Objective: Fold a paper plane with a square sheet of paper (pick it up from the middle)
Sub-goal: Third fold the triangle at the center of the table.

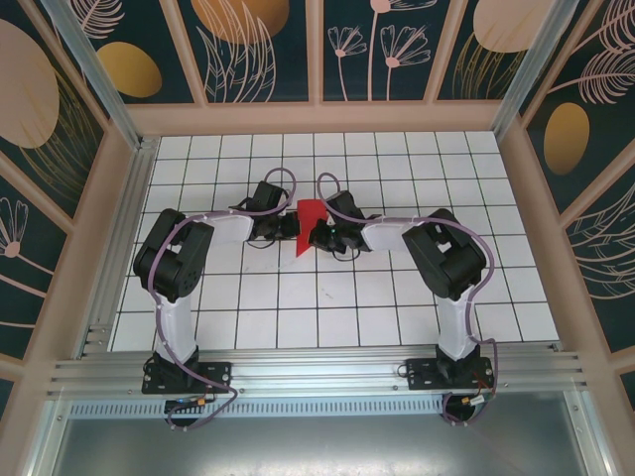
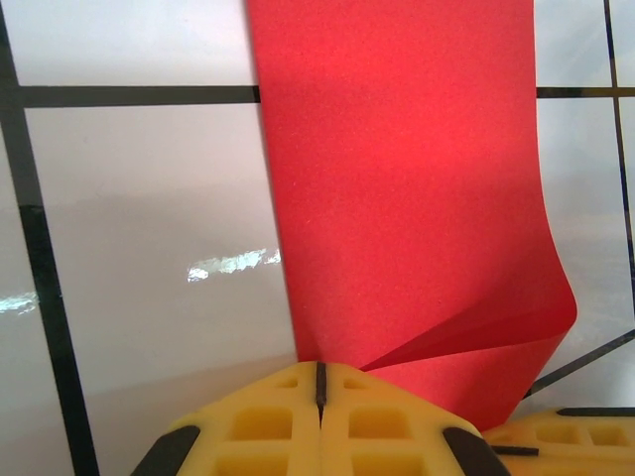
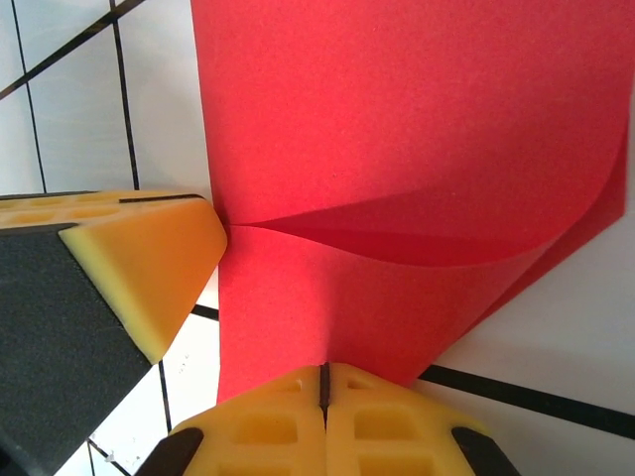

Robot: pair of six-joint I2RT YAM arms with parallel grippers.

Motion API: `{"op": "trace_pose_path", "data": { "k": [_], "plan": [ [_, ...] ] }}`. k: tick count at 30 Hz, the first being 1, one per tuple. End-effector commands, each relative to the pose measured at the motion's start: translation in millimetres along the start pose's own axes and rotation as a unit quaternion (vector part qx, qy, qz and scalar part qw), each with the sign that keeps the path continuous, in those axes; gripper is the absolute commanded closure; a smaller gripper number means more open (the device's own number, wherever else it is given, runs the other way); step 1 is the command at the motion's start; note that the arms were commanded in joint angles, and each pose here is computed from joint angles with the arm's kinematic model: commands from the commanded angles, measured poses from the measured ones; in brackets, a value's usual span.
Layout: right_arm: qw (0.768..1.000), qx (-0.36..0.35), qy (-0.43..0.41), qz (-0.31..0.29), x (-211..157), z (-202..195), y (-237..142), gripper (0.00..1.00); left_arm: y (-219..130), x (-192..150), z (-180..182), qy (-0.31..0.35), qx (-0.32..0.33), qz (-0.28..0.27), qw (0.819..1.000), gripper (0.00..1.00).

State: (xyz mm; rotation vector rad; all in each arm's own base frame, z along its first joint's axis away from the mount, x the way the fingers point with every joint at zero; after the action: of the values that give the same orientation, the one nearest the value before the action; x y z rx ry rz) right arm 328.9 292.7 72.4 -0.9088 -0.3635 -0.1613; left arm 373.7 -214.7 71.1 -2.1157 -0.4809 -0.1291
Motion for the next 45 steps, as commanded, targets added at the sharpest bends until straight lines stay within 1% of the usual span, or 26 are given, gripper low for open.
{"op": "trace_pose_path", "data": {
  "k": [1, 5, 8, 11, 14, 16, 17, 21, 24, 25, 28, 39, 42, 45],
  "plan": [
    [0.998, -0.046, 0.025, 0.029, -11.5, -16.2, 10.5, 0.93, -6.2, -2.0, 4.8, -0.009, 0.027, 0.000, 1.000, 1.00],
    [0.997, -0.053, 0.031, 0.038, -15.2, -19.3, 12.8, 0.93, -14.9, 6.7, -5.4, -0.010, 0.019, -0.017, 1.000, 1.00],
    [0.997, -0.054, 0.034, 0.040, -16.6, -20.2, 13.1, 0.93, -33.2, 15.4, -18.4, -0.015, 0.002, -0.046, 0.999, 0.87],
    [0.997, -0.050, 0.035, 0.042, -17.1, -19.5, 13.1, 0.93, -53.5, 15.0, -30.8, -0.027, -0.043, -0.065, 0.997, 0.76],
    [0.997, -0.044, 0.037, 0.041, -16.1, -17.4, 12.4, 0.92, -64.7, 4.0, -33.9, -0.042, -0.090, -0.058, 0.993, 0.75],
    [0.998, -0.037, 0.039, 0.040, -15.0, -15.2, 11.9, 0.93, -59.5, -11.5, -24.0, -0.055, -0.095, -0.035, 0.993, 0.78],
    [0.998, -0.035, 0.040, 0.041, -14.9, -14.7, 12.1, 0.93, -65.9, -14.9, -26.9, -0.055, -0.108, -0.034, 0.992, 0.80],
    [0.998, -0.028, 0.044, 0.041, -13.6, -12.4, 12.1, 0.92, -57.6, -40.2, -26.5, -0.064, -0.133, 0.006, 0.989, 0.87],
    [0.998, -0.028, 0.048, 0.041, -12.8, -12.9, 11.9, 0.91, -50.7, -49.5, -24.1, -0.069, -0.133, 0.016, 0.989, 0.90],
    [0.998, -0.028, 0.050, 0.041, -12.5, -13.1, 11.7, 0.91, -43.1, -52.8, -19.2, -0.074, -0.126, 0.023, 0.989, 0.92],
    [0.997, -0.026, 0.052, 0.042, -13.0, -12.7, 12.1, 0.91, -34.9, -55.8, -16.6, -0.079, -0.124, 0.031, 0.989, 0.94],
    [0.998, -0.018, 0.051, 0.041, -9.4, -10.5, 10.8, 0.91, -12.9, -65.4, 5.2, -0.095, -0.071, 0.047, 0.992, 0.96],
    [0.999, -0.006, 0.036, 0.030, -1.0, -5.6, 6.2, 0.90, -11.1, -67.8, 14.1, -0.098, -0.040, 0.042, 0.993, 0.98],
    [1.000, 0.029, 0.003, 0.009, 11.3, 9.0, -3.9, 0.88, -10.5, -69.7, 20.2, -0.101, -0.024, 0.038, 0.994, 0.99]
  ]
}}
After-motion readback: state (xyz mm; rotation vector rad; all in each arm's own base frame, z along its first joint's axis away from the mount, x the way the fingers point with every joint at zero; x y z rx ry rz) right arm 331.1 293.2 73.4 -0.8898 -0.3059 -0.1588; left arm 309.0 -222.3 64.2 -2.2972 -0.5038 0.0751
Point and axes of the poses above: each hand's point on the last joint's axis, 136 mm out from that joint toward the fingers, its own y axis out along the fingers, its own z axis along the line the jaws close on, x = y × z, the point moved 7 cm from there along -y, back along the fingers, and after that the axes turned 14 degrees about -y, right-handed, at the moved point
